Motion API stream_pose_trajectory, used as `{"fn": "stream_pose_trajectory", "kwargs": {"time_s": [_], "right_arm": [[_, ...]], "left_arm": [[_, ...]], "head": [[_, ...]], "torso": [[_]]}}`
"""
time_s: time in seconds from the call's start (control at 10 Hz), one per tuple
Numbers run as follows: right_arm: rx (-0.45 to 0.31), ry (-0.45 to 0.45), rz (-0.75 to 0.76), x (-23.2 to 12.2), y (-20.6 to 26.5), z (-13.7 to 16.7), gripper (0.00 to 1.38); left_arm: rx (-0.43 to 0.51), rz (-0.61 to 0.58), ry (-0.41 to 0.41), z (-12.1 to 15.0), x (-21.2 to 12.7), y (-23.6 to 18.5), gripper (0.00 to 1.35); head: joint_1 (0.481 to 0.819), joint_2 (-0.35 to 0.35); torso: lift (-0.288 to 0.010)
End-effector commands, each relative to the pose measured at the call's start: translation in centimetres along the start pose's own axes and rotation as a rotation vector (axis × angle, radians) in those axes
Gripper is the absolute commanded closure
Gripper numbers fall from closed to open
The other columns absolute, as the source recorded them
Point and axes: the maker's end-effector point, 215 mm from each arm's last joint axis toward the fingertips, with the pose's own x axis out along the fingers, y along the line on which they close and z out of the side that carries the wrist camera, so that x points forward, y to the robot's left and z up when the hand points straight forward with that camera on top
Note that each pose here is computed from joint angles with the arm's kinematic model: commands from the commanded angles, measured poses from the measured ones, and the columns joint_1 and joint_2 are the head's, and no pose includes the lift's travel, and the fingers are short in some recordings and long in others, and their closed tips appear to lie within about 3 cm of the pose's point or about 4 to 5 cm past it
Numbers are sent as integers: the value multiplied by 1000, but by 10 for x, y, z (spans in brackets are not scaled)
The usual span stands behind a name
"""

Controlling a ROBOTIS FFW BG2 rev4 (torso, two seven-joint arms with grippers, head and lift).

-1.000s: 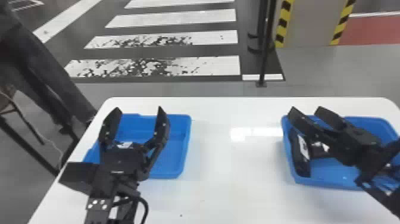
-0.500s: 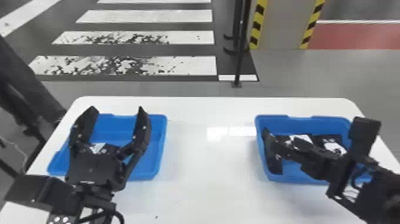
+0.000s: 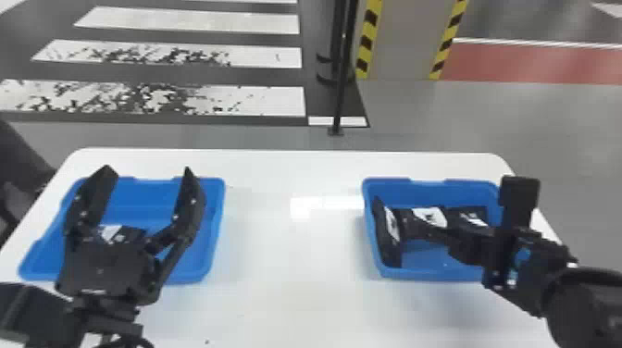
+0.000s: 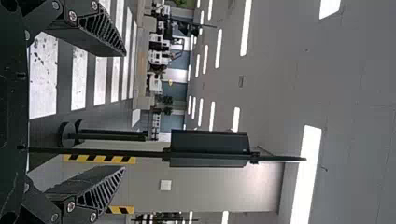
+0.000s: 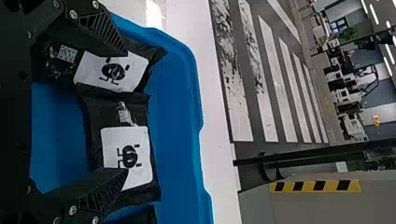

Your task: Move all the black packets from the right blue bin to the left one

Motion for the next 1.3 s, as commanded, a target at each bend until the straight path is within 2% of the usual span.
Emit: {"fn": "stream_pose_trajectory", "kwargs": {"time_s": [0.0, 0.4, 0.8, 1.1, 1.2], "right_arm": [[-7, 2, -24, 2, -12, 3, 160], [1, 9, -25, 19, -26, 2, 162], [13, 19, 7, 34, -26, -6, 199], [24, 95, 20, 37, -22, -27, 306], [28, 116, 17, 37, -24, -32, 415]], "left_arm": [[1, 0, 0, 0, 0, 0, 183], [8, -7, -5, 1, 0, -2, 183], [15, -10, -8, 2, 0, -3, 183], [19, -11, -15, 4, 1, -3, 183], [18, -9, -16, 3, 1, -2, 183]], "head": [[695, -90], [695, -117], [695, -112], [695, -109], [695, -107]], "torso": [[-140], [-140], [-140], [-140], [-140]]}}
